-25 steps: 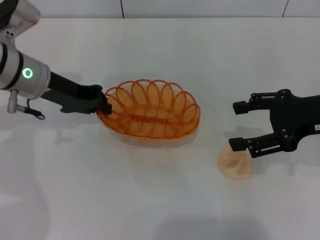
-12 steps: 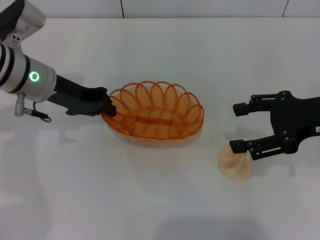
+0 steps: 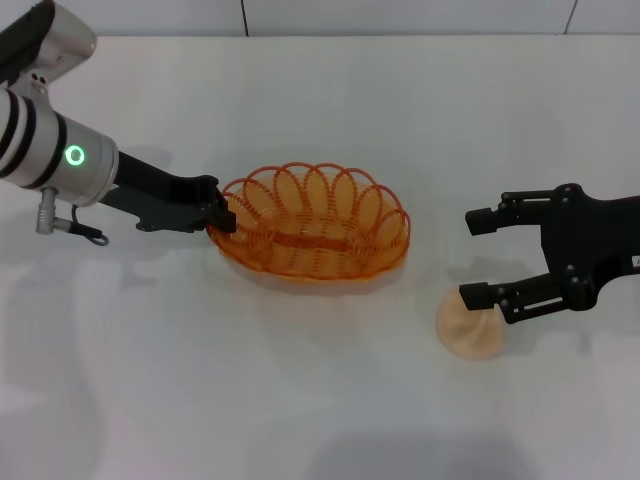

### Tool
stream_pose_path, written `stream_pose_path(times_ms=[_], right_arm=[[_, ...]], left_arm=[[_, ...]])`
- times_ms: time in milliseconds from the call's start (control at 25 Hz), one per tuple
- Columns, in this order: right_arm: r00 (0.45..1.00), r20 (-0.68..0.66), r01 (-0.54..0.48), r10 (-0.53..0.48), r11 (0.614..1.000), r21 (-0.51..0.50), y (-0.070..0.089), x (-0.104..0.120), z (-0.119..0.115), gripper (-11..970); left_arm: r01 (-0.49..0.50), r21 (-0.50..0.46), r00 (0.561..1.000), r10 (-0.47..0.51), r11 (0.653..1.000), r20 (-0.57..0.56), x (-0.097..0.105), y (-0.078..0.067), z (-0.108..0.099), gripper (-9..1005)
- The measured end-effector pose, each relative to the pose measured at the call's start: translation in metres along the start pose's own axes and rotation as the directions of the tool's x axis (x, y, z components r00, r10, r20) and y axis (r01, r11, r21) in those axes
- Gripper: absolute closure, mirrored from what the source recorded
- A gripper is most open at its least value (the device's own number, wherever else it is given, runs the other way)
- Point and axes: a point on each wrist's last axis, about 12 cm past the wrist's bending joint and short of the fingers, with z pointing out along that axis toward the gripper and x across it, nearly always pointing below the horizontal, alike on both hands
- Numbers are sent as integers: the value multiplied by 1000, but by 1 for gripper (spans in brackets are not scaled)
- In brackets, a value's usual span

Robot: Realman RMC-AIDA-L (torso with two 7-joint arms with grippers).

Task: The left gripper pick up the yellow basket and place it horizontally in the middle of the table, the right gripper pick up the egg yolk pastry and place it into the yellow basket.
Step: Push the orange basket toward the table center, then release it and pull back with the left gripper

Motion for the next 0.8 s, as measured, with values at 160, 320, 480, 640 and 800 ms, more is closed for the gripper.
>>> stream_pose_path(times_ms=[160,320,480,640,800], right_arm=[[1000,0,1,-1,1000,-1,0,0,0,103],[1000,-1,0,0,1000,-2,1,1,0,103],[1000,-1,1,-1,1000,-4,1,1,-1,103],[1000,-2,1,-1,1000,-8,2,1,-1,103],[1000,-2,1,-1,1000,-11,2,1,-1,103]], left_arm=[[5,1,1000,-5,1000,-4,1,1,3,913],[3,2,1000,-3,1000,-5,2,1,4,913],[3,3,1000,-3,1000,-5,2,1,5,912],[5,2,1000,-5,1000,-4,3,1,5,912],[9,3,1000,-9,1000,-5,4,2,6,913]])
